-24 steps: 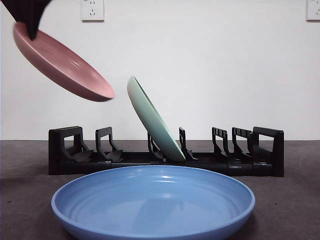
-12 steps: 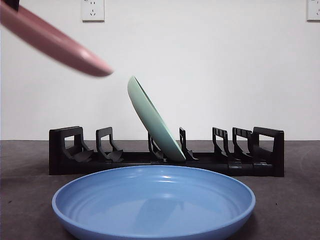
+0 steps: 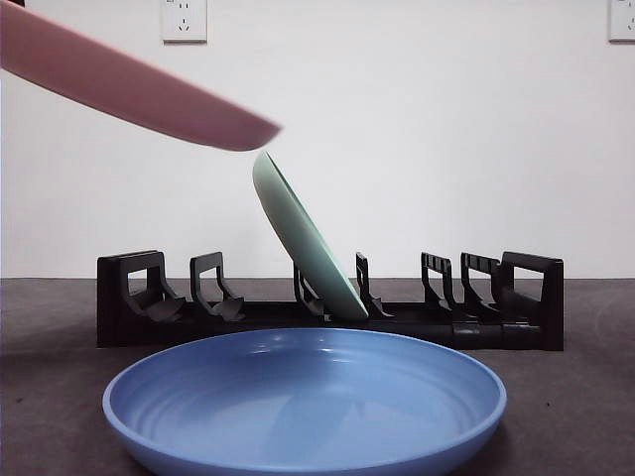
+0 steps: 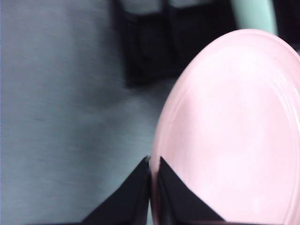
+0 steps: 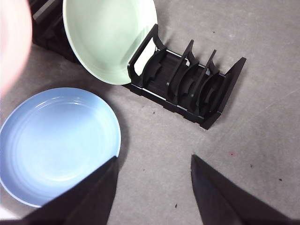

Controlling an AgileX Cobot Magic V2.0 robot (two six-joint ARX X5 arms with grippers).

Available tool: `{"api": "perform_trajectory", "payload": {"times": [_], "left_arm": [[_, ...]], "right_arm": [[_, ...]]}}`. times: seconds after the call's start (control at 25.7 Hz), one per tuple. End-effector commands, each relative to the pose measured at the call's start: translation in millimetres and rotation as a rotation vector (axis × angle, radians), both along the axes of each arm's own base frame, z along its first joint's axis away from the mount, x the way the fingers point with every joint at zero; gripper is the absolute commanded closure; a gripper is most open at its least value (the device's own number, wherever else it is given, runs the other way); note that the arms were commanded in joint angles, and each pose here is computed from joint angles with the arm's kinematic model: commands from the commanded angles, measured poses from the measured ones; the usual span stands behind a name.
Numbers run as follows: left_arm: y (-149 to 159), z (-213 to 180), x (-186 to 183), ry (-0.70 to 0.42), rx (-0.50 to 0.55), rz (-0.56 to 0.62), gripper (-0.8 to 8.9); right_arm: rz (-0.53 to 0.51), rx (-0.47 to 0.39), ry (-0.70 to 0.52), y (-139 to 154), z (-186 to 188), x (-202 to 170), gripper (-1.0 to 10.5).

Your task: Place the plate

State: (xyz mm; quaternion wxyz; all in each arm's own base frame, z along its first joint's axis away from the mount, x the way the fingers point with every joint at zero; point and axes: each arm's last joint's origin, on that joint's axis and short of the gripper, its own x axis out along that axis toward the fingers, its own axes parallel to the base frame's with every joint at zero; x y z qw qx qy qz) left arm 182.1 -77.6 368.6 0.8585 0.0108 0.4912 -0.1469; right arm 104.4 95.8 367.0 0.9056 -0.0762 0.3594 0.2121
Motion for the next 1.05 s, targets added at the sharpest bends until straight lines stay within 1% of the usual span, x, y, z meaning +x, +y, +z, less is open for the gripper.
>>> {"api": "perform_trajectory", "payload": {"times": [0.04, 0.27, 0.43, 0.7, 0.89, 1.05], "left_arm": [[-6.4, -26.0, -1.3, 0.033, -0.072, 0.027, 8.07], [-23.7, -95.3, -4.0, 0.137, -0.156, 0.050, 8.07], [-36.2, -128.5, -1.9, 0.159, -0.190, 0.075, 8.06], [-56.7, -149.4, 15.7, 0.118, -0.192, 0.079, 8.06], [-77.0, -173.9, 24.4, 0.154, -0.150, 0.042, 8.06], [-92.1, -179.3, 19.5, 0.156, -0.153, -0.009, 8.06]], "right_arm": [[-0.001, 0.017, -0.013, 1.6, 4.6, 0.4, 7.0], [-0.001, 0.016, -0.013, 1.5, 4.5, 0.4, 7.0], [-0.001, 0.016, -0.013, 1.6, 4.6, 0.4, 7.0], [-0.001, 0.016, -0.013, 1.6, 4.5, 0.5, 7.0], [-0.001, 0.016, -0.014, 1.7, 4.6, 0.5, 7.0], [-0.002, 0.017, -0.013, 1.6, 4.6, 0.5, 7.0]]}}
